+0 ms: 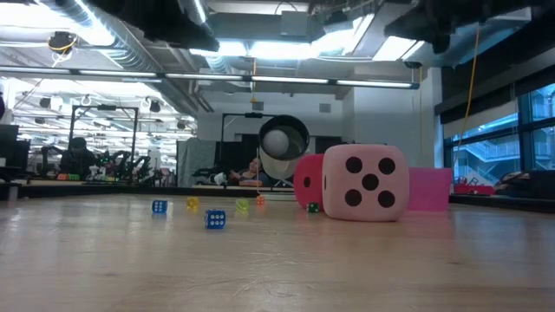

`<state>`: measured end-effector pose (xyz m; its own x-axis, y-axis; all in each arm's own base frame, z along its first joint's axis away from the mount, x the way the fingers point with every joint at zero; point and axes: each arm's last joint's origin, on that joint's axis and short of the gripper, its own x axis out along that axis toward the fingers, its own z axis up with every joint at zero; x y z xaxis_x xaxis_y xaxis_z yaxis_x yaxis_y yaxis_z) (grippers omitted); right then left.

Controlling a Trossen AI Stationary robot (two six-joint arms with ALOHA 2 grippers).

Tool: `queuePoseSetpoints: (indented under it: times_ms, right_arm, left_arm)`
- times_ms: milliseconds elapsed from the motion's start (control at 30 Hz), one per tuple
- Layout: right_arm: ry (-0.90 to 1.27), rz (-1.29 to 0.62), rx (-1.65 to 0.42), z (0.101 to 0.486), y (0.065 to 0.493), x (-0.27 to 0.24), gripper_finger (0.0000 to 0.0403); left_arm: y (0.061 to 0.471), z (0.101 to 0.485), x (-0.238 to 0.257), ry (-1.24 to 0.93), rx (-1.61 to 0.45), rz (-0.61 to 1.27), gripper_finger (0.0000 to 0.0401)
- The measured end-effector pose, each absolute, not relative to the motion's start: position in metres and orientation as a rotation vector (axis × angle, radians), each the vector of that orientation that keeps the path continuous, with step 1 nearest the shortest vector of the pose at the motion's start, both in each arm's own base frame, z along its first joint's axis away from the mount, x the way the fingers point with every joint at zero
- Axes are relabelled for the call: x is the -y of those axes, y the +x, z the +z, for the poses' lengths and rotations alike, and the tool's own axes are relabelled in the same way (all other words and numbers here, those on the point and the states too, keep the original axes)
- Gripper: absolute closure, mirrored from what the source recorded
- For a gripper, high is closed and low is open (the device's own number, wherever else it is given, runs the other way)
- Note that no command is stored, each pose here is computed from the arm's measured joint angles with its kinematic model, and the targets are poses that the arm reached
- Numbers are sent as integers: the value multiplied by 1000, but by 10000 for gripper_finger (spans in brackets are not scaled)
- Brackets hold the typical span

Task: Pick & Place Dice
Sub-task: Put the small red dice into the red bin

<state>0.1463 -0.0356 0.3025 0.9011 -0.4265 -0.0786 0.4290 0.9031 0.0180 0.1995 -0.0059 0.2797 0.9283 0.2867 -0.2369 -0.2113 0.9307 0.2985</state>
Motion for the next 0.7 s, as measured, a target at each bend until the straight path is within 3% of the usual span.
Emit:
queuePoseSetpoints:
  times_ms: [367, 700]
  right_arm:
    - [156, -439, 109, 235, 128, 32, 352]
    - [246, -480, -24, 200, 134, 34, 352]
  left_arm:
    - [172, 255, 1, 189, -98, 239, 232]
    - [168, 239, 1, 152, -69, 240, 232]
